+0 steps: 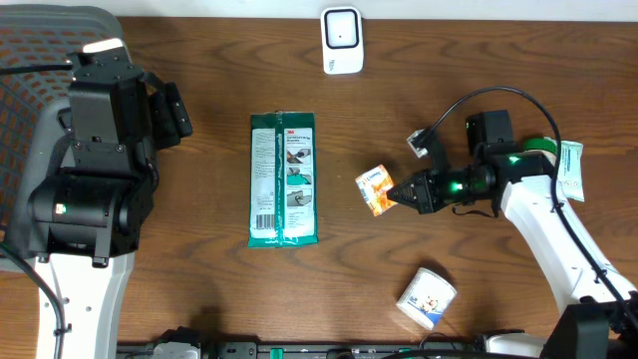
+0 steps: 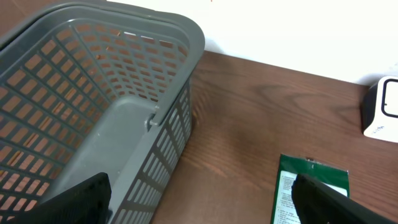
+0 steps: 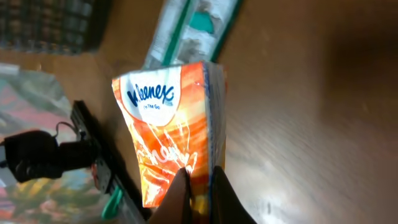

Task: Scan the item barcode
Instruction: 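Lift the Kleenex pack and pull it right with the right gripper, then hold the Kleenex pack in front of the white scanner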

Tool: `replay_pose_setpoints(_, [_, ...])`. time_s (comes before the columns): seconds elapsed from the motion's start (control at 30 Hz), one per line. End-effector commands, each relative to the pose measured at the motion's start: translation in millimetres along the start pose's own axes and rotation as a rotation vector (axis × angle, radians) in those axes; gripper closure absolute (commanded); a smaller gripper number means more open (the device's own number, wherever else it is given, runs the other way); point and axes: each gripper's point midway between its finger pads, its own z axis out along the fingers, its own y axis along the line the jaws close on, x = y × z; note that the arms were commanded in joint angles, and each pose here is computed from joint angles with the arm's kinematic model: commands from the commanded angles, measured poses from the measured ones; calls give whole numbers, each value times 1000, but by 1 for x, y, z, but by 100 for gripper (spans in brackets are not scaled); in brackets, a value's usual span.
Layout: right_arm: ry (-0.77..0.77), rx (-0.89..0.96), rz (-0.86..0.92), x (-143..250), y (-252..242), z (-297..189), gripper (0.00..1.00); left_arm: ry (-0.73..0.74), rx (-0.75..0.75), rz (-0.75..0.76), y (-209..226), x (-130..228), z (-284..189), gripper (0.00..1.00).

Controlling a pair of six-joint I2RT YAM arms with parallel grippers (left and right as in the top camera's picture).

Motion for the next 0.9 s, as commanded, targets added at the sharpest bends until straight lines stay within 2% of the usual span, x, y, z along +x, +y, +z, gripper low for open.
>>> replay_pose_setpoints(0.0, [-44, 167, 52, -26, -3, -29, 99, -9, -14, -13, 3, -3, -1, 8])
replay_pose_setpoints(0.23, [-64, 510, -33, -56, 13, -86, 99, -9, -14, -13, 3, -3, -1, 8])
replay_pose_setpoints(0.4, [-204, 755, -60, -87, 23, -109, 99, -9, -14, -13, 3, -3, -1, 8])
replay_pose_setpoints(0.57, [-412, 997, -212, -134, 38, -126, 99, -9, -14, -13, 3, -3, -1, 8])
replay_pose_setpoints(0.67, [-462, 1063, -340, -160, 49, -120, 99, -9, -14, -13, 3, -3, -1, 8])
replay_pose_setpoints(0.87, [-466, 1147, -562, -204, 51, -87, 99, -9, -14, -13, 3, -3, -1, 8])
